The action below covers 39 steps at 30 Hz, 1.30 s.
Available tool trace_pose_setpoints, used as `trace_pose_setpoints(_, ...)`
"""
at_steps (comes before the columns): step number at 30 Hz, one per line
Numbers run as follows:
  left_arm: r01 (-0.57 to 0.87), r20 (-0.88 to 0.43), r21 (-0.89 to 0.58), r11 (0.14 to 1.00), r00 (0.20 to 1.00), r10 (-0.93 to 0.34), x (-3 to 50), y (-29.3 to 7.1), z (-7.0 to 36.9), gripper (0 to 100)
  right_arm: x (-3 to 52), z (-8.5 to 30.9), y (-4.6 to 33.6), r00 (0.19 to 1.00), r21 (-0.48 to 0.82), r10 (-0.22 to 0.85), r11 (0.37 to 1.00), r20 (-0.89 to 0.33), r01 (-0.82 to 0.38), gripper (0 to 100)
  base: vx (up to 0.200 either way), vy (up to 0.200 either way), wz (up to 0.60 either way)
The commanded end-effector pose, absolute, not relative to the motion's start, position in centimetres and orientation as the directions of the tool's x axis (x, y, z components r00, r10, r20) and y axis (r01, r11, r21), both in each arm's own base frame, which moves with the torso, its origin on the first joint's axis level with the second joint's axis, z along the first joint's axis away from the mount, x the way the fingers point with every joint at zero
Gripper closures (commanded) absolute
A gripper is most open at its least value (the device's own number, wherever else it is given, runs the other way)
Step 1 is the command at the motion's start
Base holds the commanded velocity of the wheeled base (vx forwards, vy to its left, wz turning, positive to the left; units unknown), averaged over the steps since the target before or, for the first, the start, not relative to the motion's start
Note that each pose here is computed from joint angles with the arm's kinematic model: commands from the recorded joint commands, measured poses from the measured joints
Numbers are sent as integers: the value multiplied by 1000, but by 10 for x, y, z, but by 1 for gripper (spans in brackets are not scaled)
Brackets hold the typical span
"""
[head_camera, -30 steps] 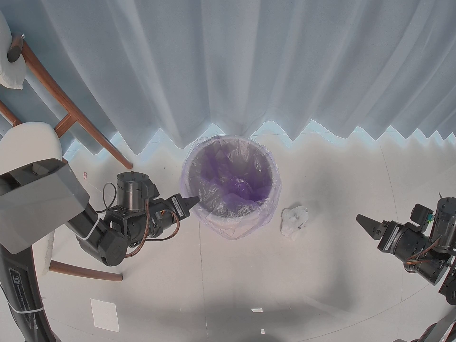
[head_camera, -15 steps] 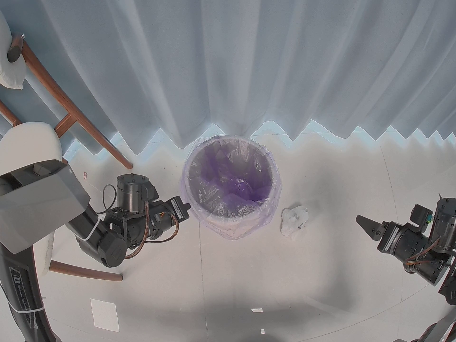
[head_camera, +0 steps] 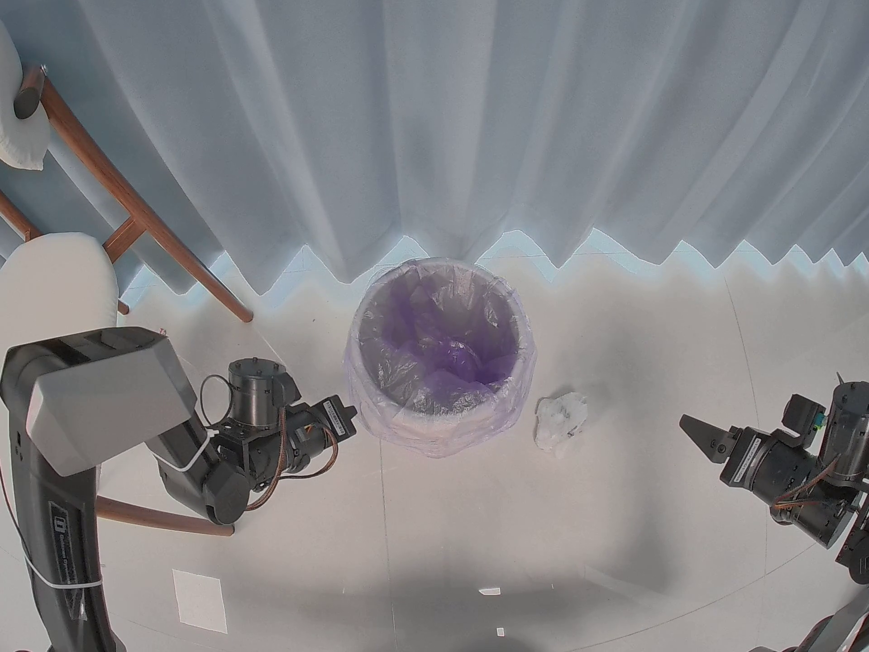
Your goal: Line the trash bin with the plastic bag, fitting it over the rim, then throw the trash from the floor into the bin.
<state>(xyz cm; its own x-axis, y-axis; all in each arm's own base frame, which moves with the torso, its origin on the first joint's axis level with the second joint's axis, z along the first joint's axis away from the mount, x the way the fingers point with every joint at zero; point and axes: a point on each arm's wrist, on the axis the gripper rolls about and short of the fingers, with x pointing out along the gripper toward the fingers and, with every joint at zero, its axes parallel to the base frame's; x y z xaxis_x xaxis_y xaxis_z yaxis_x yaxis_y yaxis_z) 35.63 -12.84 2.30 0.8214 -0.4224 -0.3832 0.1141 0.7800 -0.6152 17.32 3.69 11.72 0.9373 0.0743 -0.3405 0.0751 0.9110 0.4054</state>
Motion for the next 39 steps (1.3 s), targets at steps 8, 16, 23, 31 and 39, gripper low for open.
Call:
trace_pose_setpoints(8, 48, -435, -606, 794, 816, -381, 394, -124, -29, 100, 168, 113, 34, 932, 402, 65, 911, -356, 90, 0, 0, 0, 0)
trace_pose_setpoints(16, -47, -500, -563, 825, 814, -295, 426, -126, -48, 100, 166, 111, 33, 931, 399, 59, 912, -360, 97, 0, 0, 0, 0)
trace_pose_setpoints(23, -61, -501, -553, 831, 821, -273, 437, -133, -50, 100, 162, 108, 32, 924, 393, 55, 913, -377, 106, 0, 0, 0, 0)
trace_pose_setpoints(31, -44, -502, -564, 825, 812, -299, 414, -131, -21, 0, 164, 105, 33, 917, 389, 56, 914, -394, 111, 0, 0, 0, 0)
trace_pose_setpoints(39, 35, -457, -588, 808, 810, -368, 335, -122, 65, 0, 196, 102, 40, 905, 389, 58, 913, -422, 123, 0, 0, 0, 0)
